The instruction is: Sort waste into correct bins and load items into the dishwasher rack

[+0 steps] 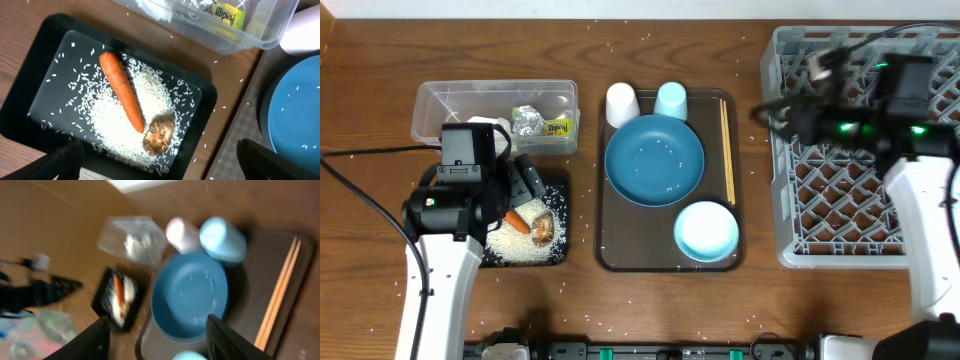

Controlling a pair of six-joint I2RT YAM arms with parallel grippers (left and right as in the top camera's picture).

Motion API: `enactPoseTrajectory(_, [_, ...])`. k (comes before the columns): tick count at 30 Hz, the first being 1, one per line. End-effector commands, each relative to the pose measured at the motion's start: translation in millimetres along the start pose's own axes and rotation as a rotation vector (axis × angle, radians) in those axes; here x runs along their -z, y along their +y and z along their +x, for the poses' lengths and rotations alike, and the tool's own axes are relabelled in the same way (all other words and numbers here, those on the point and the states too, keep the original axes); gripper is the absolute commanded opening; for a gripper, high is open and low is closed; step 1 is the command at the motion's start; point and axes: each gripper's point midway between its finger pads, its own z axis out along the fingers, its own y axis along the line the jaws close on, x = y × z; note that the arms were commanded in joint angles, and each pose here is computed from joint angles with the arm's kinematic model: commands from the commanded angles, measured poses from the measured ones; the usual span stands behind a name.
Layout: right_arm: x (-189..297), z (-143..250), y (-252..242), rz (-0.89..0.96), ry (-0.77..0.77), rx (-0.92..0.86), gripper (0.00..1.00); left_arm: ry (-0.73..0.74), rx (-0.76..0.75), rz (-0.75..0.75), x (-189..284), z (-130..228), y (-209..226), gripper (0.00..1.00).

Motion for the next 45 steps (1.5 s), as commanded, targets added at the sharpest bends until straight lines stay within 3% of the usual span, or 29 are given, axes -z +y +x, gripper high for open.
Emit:
enactPoseTrajectory(1, [-19,37,-1,0.130,0.147,0.130,0.65,0.002,-0.004,-0.011,-1,0,2,0.98])
enactPoseTrajectory(3, [-29,66,8,0.157,0.266,0.159,0.71,0.002,-0.004,-0.011,-1,0,2,0.98])
enactPoseTrajectory(7, [-46,115,20,0.280,0.457,0.252,0.73,0.003,-0.004,-0.011,-1,0,2,0.98])
enactPoseTrajectory(13, [-62,150,16,0.594,0.507,0.286,0.70,0.002,-0.004,-0.011,-1,0,2,0.98])
enactPoseTrajectory(19, [-92,192,10,0.622,0.601,0.289,0.62,0.003,-0.005,-0.011,-1,0,2,0.98])
enactPoseTrajectory(31, [-137,242,-37,0.687,0.792,0.222,0.57,0.002,-0.004,-0.011,-1,0,2,0.98])
enactPoseTrajectory(38, [-150,258,-57,0.721,0.838,0.190,0.41,0.003,-0.004,-0.012,-1,0,2,0.98])
enactPoseTrajectory(41, [-153,259,-57,0.720,0.837,0.195,0.40,0.002,-0.004,-0.011,-1,0,2,0.98])
enactPoseTrajectory(43, [-156,260,-57,0.720,0.834,0.197,0.29,0.002,-0.004,-0.011,-1,0,2,0.98])
enactPoseTrajectory(45, [-158,260,-57,0.725,0.823,0.196,0.12,0.002,-0.004,-0.011,-1,0,2,0.98])
